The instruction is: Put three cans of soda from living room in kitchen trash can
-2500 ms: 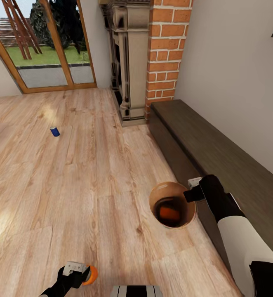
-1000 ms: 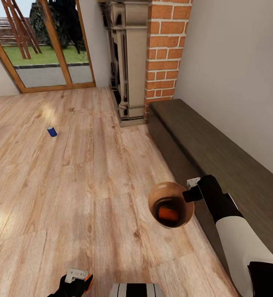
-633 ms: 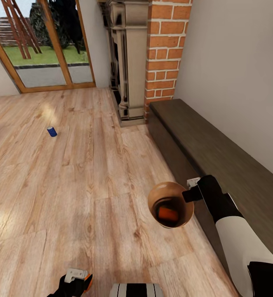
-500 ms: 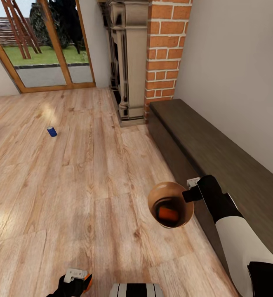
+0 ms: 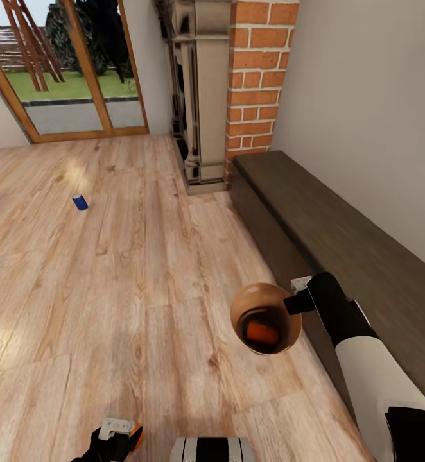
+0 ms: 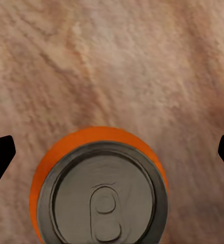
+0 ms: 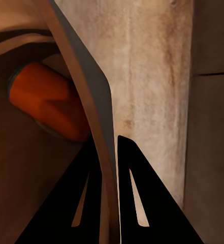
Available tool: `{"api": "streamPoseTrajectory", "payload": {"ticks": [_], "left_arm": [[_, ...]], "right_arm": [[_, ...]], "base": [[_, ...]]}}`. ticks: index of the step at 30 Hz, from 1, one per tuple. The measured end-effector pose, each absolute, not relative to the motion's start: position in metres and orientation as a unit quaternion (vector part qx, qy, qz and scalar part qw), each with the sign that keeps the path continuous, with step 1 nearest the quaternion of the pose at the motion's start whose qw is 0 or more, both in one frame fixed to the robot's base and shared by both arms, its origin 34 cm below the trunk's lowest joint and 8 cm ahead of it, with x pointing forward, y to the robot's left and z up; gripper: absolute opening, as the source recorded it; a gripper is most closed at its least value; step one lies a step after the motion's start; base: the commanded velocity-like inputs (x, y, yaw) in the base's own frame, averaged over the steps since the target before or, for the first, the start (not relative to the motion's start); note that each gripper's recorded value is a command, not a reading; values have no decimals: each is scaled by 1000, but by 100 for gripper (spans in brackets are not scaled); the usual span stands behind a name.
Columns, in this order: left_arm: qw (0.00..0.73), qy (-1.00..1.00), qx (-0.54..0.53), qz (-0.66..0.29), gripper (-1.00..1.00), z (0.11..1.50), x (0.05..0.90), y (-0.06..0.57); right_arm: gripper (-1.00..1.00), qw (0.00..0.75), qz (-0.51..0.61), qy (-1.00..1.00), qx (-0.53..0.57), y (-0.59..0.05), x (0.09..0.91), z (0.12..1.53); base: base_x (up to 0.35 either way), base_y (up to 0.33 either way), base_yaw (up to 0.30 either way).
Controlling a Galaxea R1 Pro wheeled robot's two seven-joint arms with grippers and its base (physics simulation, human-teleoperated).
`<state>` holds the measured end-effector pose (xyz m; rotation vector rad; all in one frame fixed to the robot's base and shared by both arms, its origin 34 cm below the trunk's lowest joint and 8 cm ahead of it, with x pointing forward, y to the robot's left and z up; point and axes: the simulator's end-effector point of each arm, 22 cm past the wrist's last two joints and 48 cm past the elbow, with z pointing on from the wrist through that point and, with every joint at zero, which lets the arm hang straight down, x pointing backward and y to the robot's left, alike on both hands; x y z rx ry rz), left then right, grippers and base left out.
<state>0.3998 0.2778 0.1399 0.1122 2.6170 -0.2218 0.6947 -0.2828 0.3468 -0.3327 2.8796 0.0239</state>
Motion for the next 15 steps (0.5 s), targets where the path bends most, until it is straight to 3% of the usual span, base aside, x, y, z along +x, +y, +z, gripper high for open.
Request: {"api": "streamPoseTrajectory", "payload": {"ticks": [15], "left_arm": [[246, 965, 40, -80, 100, 132, 394, 280]], "right_arm": [[-100, 113, 8, 987, -115, -282, 692, 334]], "base": [[0, 0, 0]]}}
